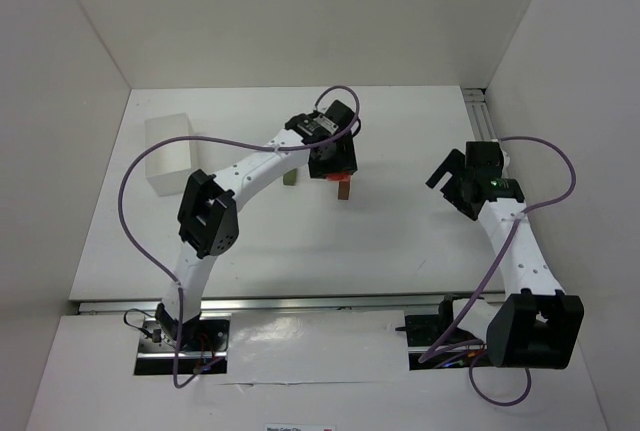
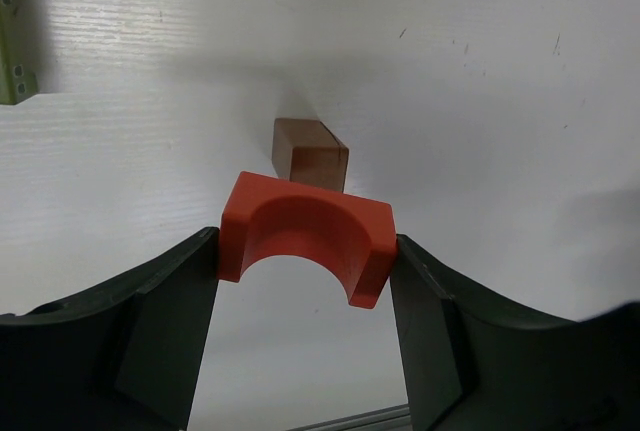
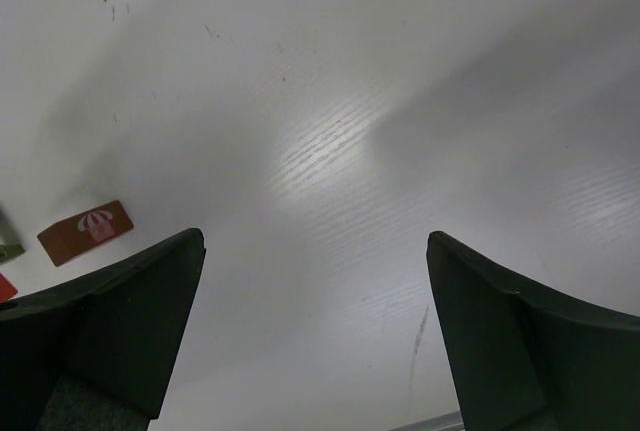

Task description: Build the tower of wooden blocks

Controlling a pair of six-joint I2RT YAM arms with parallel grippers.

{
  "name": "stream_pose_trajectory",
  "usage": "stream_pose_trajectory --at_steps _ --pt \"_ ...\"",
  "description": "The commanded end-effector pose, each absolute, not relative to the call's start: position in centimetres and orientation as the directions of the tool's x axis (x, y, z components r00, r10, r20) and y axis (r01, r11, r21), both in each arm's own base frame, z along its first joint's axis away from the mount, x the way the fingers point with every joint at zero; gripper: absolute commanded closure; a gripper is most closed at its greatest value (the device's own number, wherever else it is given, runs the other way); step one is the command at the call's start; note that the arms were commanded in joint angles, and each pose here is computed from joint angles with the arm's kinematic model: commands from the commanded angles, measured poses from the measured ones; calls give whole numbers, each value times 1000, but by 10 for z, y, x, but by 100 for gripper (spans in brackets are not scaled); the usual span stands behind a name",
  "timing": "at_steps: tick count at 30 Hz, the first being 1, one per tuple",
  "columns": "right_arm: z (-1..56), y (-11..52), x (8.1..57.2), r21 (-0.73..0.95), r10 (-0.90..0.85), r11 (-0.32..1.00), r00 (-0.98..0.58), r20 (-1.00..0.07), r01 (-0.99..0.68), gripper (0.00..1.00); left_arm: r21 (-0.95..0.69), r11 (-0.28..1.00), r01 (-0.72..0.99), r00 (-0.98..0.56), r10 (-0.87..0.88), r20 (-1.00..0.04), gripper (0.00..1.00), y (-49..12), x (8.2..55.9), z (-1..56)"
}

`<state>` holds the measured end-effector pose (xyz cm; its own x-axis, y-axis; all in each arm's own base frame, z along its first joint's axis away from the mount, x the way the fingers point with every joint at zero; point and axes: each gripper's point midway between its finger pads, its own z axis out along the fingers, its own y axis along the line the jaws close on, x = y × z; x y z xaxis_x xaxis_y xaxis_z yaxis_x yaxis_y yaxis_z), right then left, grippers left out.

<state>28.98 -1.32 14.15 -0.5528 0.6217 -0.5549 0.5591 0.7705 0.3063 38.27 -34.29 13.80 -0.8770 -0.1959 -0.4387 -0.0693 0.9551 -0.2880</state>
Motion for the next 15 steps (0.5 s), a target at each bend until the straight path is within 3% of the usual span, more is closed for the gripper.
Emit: stream_pose_trajectory --at_steps 1,15 --pt "149 -14 297 335 613 779 -529 -586 531 1 -314 945 -92 -859 -235 -455 84 -353 391 151" --pt "156 -6 294 360 610 784 -523 -595 505 1 -226 971 -84 -859 -186 -478 84 -359 387 140"
